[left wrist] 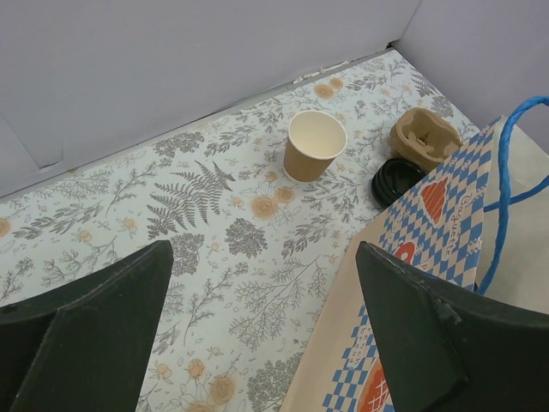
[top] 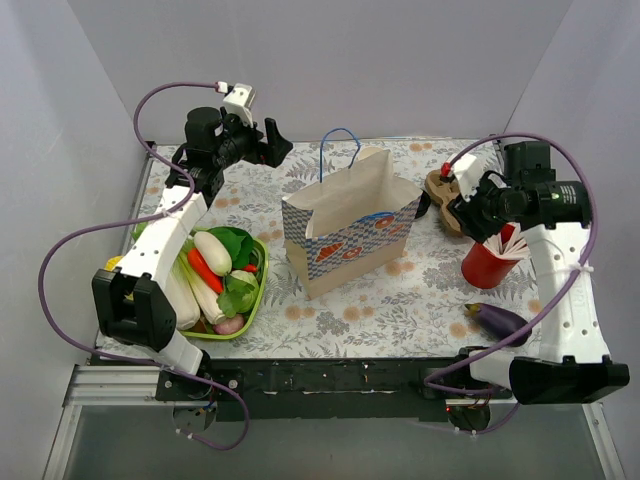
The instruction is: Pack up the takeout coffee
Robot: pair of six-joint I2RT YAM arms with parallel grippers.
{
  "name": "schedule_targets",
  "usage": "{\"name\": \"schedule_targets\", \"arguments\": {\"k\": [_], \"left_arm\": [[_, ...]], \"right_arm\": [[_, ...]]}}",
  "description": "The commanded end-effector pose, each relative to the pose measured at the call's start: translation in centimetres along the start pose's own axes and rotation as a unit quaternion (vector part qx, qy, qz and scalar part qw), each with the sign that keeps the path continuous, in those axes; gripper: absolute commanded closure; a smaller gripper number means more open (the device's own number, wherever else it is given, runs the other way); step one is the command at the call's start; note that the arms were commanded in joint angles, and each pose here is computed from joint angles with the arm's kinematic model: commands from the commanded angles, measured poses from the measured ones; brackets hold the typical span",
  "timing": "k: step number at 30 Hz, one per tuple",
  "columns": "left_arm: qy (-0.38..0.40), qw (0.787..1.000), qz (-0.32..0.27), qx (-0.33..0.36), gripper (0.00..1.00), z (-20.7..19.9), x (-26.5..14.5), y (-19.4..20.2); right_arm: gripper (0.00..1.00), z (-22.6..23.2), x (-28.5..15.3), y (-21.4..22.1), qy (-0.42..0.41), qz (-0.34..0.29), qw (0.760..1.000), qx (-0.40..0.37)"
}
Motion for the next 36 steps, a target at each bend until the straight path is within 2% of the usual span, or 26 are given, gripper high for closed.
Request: {"name": "schedule_targets", "arguments": {"k": [1,10,21,24,25,27,28,36], "left_arm": [[-0.006,0.999,-0.033,0.028,0.11,-0.3,-2.1,-2.1],[-0.012,0.999,-0.03,0.039,0.1,-0.5,-3.0,-1.9],[0.007,0.999,-0.031,0.036,0.1,-0.6,-2.4,-2.2],[0.01,0.999,-0.033,0.034,0.1,-0.7,-2.3,-2.3],[0.013,0.999,-0.032,0.033,0.1,-0.7,-2.2,-2.3],[0.016,0.999,-0.032,0.03,0.1,-0.7,-2.1,-2.2],[0.018,0.999,-0.03,0.029,0.1,-0.8,-2.1,-2.1],[0.021,0.999,-0.029,0.028,0.1,-0.7,-1.9,-2.0]], "right_arm": [[0.44,-0.6,1.9,-0.1,-0.034,0.008,0.998,-0.057],[0.51,-1.0,4.0,1.7,-0.043,0.062,0.994,-0.079],[0.6,-1.8,5.1,2.5,-0.001,0.069,0.994,-0.079],[0.67,-2.0,5.3,2.6,0.009,0.068,0.994,-0.08],[0.74,-2.1,5.3,2.5,0.012,0.067,0.995,-0.079],[0.87,-2.3,5.0,2.0,0.02,0.057,0.995,-0.08],[0.98,-2.3,4.8,1.8,0.021,0.05,0.995,-0.081],[0.99,-2.1,1.1,-2.3,0.025,-0.046,0.995,-0.084]]}}
Point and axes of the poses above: each gripper's point midway between its finger pads, its own x axis out along the fingers, its own z axis along the line the jaws close on, y = z × x, the point moved 7 cm from there along -x, back along the fingers, and after that the axes turned 10 degrees about x, right-handed, at the moved point
